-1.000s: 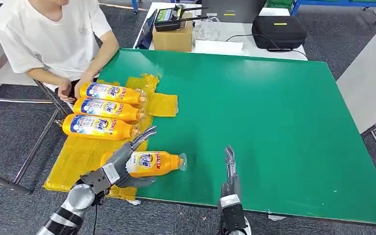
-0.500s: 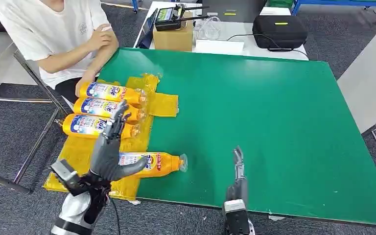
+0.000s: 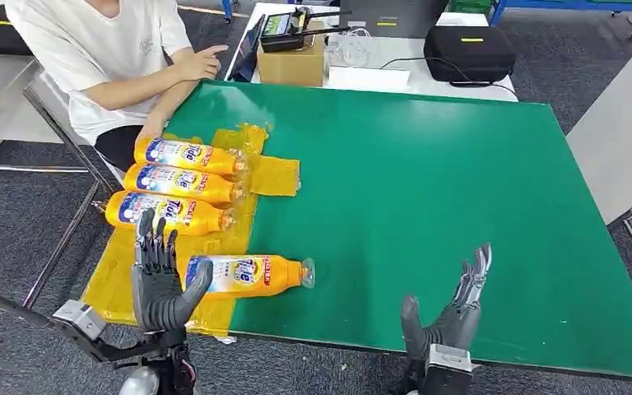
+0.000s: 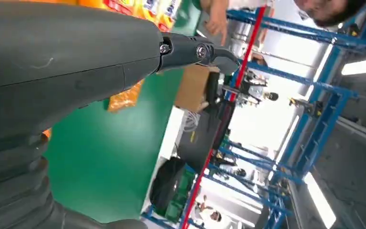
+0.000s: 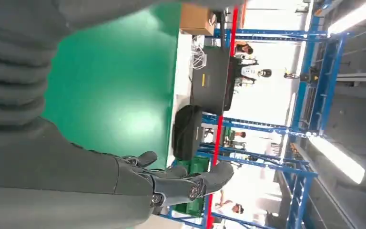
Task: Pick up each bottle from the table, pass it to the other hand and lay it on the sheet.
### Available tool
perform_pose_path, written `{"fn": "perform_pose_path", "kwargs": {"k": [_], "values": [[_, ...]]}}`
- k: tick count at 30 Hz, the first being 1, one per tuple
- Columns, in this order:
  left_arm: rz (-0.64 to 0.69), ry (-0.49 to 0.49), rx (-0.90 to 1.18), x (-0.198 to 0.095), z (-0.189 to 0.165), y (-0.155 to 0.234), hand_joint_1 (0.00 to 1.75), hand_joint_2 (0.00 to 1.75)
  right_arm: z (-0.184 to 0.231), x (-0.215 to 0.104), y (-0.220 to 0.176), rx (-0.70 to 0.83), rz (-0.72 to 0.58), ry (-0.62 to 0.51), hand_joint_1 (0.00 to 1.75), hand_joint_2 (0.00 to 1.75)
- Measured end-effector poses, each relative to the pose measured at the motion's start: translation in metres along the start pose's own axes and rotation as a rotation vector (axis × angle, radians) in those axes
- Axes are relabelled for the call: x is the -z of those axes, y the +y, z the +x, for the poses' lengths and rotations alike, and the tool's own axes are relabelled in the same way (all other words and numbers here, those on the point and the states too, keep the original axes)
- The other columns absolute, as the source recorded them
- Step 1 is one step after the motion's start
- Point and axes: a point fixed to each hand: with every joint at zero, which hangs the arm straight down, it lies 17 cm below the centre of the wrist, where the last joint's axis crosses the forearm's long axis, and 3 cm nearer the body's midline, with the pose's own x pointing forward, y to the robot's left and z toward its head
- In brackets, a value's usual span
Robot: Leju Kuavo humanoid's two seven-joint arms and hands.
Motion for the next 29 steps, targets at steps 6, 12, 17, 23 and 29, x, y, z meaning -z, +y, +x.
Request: {"fn": "perform_pose_path", "kwargs": {"k": [6, 12, 17, 23, 29], "values": [[-0.017, -0.057, 0.081, -0.008, 0.007, 0.001, 0.00, 1.75, -0.016, -0.004, 0.002, 0.156, 0.014, 0.097, 0.00, 1.75], [-0.102, -0.085, 0.078, -0.017, 0.014, -0.009, 0.00, 1.75, -0.032, -0.002, 0.008, 0.087, 0.044, 0.099, 0.00, 0.00], [-0.048, -0.112, 0.160, -0.013, 0.015, 0.008, 0.00, 1.75, -0.068, -0.012, 0.023, -0.020, 0.078, 0.204, 0.00, 0.00], [-0.022, -0.124, 0.205, 0.001, 0.008, 0.016, 0.00, 1.75, -0.073, -0.020, 0.074, 0.045, 0.159, 0.238, 0.00, 1.75], [-0.065, -0.079, 0.235, 0.011, -0.010, 0.007, 0.00, 1.75, -0.066, -0.041, 0.117, 0.138, 0.355, 0.276, 0.00, 1.75]]}}
